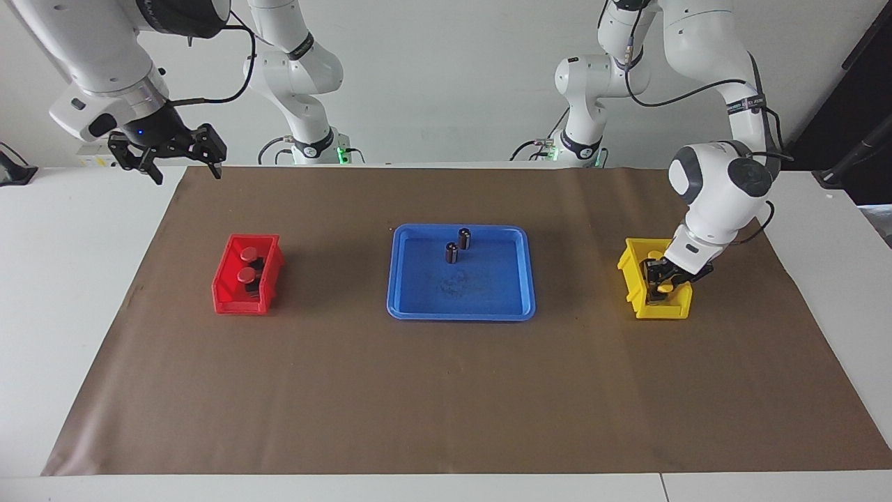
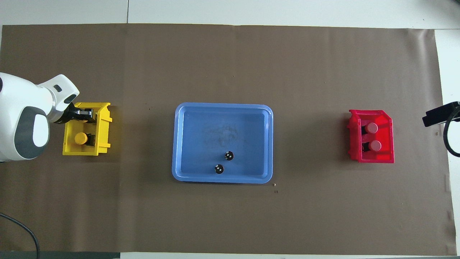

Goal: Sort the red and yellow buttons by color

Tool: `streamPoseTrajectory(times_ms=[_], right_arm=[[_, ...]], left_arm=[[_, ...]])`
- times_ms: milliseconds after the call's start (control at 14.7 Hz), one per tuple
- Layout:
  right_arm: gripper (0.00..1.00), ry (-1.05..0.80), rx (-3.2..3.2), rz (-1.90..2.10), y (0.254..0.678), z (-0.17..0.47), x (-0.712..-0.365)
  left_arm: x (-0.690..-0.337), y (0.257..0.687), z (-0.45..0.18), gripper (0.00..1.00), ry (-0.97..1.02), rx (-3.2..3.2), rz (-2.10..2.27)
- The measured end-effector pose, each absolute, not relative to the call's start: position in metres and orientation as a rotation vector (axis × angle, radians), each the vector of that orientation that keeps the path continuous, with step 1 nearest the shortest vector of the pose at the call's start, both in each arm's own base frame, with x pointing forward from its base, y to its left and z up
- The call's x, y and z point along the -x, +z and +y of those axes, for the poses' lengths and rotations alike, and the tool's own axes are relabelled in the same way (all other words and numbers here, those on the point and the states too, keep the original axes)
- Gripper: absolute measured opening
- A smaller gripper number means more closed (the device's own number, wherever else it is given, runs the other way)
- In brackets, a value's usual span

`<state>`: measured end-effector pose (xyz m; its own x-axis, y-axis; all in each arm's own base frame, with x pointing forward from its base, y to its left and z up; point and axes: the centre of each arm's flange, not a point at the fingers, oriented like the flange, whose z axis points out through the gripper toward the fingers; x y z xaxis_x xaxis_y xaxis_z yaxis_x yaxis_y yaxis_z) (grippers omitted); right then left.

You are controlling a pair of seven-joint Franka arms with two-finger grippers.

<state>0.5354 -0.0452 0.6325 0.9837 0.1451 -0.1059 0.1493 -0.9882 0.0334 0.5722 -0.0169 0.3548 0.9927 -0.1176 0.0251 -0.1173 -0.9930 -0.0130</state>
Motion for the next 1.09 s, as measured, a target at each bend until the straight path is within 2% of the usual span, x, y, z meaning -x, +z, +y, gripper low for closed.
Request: streamPoseTrajectory(times_ms=[68, 136, 271, 611, 747, 882, 1086], right_arm=[[1.0, -0.161, -3.088, 0.229, 0.632, -0.045, -0.536], [1.0, -0.163, -3.088, 0.228, 0.632, -0.046, -0.536], [1.0, -0.164, -3.089, 0.211, 0.631, -0.051, -0.535], [1.0, -0.167, -3.094, 0.153, 0.631, -0.072, -0.533], [1.0, -0.167, -3.093, 0.164, 0.631, -0.068, -0.534], [1.0, -0.166, -3.092, 0.175, 0.631, -0.064, -0.534], [1.0, -0.165, -3.092, 0.182, 0.631, -0.062, -0.535]], left_arm=[[-0.573, 0.355, -0.017, 0.47, -0.045, 3.124, 0.184], [-0.573, 0.355, -0.017, 0.47, -0.049, 3.124, 0.184], [-0.573, 0.356, -0.017, 0.59, -0.057, 3.124, 0.185], [-0.581, 0.373, -0.016, 0.6, -0.089, 3.122, 0.181], [-0.589, 0.398, -0.015, 0.74, -0.076, 3.123, 0.178], [-0.598, 0.433, -0.016, 0.97, -0.067, 3.124, 0.178], [-0.605, 0.489, -0.021, 1.0, -0.087, 3.124, 0.19]])
